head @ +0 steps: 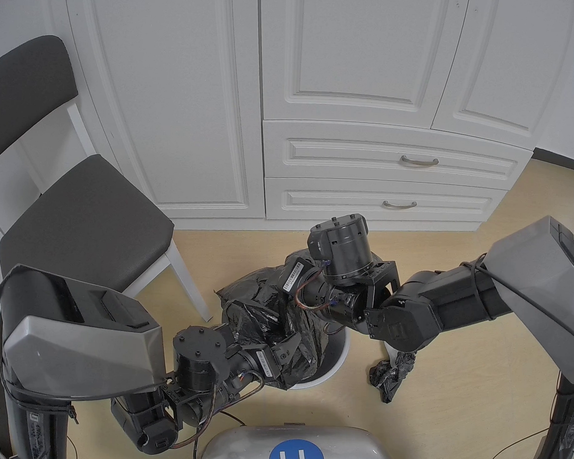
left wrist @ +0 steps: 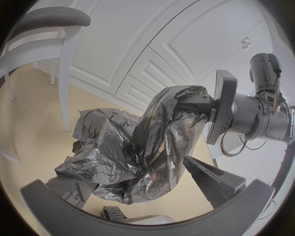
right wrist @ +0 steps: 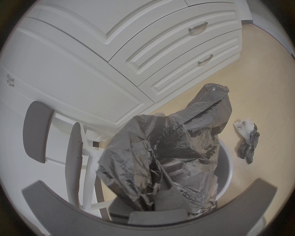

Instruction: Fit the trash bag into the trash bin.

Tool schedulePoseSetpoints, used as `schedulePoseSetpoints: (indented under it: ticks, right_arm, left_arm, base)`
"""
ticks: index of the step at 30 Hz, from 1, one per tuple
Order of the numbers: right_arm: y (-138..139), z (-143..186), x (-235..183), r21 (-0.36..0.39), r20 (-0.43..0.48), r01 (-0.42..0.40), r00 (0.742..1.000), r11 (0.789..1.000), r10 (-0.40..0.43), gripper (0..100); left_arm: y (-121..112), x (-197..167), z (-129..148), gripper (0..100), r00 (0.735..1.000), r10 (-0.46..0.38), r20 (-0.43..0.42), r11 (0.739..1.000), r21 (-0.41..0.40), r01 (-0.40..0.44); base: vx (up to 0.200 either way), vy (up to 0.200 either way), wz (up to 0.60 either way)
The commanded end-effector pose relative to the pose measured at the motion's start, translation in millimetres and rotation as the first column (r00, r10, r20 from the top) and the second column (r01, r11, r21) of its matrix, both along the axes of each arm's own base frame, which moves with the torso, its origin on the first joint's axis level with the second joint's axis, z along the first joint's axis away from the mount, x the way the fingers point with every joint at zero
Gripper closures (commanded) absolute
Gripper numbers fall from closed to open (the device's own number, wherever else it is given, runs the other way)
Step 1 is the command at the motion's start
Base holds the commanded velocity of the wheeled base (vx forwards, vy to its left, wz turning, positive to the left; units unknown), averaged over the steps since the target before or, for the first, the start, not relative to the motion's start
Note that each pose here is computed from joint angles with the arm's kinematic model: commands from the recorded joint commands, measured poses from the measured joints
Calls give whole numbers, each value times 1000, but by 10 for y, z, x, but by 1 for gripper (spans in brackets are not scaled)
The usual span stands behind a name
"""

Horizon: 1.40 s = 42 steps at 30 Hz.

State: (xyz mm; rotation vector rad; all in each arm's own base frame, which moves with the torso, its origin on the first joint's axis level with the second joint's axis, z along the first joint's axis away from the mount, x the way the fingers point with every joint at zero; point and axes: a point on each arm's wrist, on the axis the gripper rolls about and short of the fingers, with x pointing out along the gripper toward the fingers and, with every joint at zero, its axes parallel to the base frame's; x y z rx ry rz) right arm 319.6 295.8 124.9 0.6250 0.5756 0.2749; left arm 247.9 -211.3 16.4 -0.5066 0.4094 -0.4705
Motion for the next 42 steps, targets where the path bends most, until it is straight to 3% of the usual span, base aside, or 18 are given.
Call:
schedulePoseSetpoints:
  ticks: [1,14,34,35,42]
  right_arm:
    - [34,-51,43,13,-10,9,1000,1000,-9,100]
    - [294,91,-221,118,-26,-29,999,993,32,100]
    - [397,98,-344,115,-17,-27,999,993,29,100]
    - [397,98,-344,116,-18,-27,999,993,29,100]
    - [381,93,-322,114,-16,-20,1000,993,22,100]
  left_arm:
    - [-15,-31,49,0,1000,-9,9,1000,-8,9]
    - [-118,18,-53,0,1000,-17,6,1000,-5,17]
    - [-223,232,-59,0,998,38,43,997,-61,-36]
    - [-235,239,-72,100,998,41,44,997,-61,-38]
    - [-228,241,-69,100,998,44,44,997,-61,-42]
  base:
    - [0,0,0]
    - [0,0,0]
    - [0,0,0]
    - [0,0,0]
    - [0,0,0]
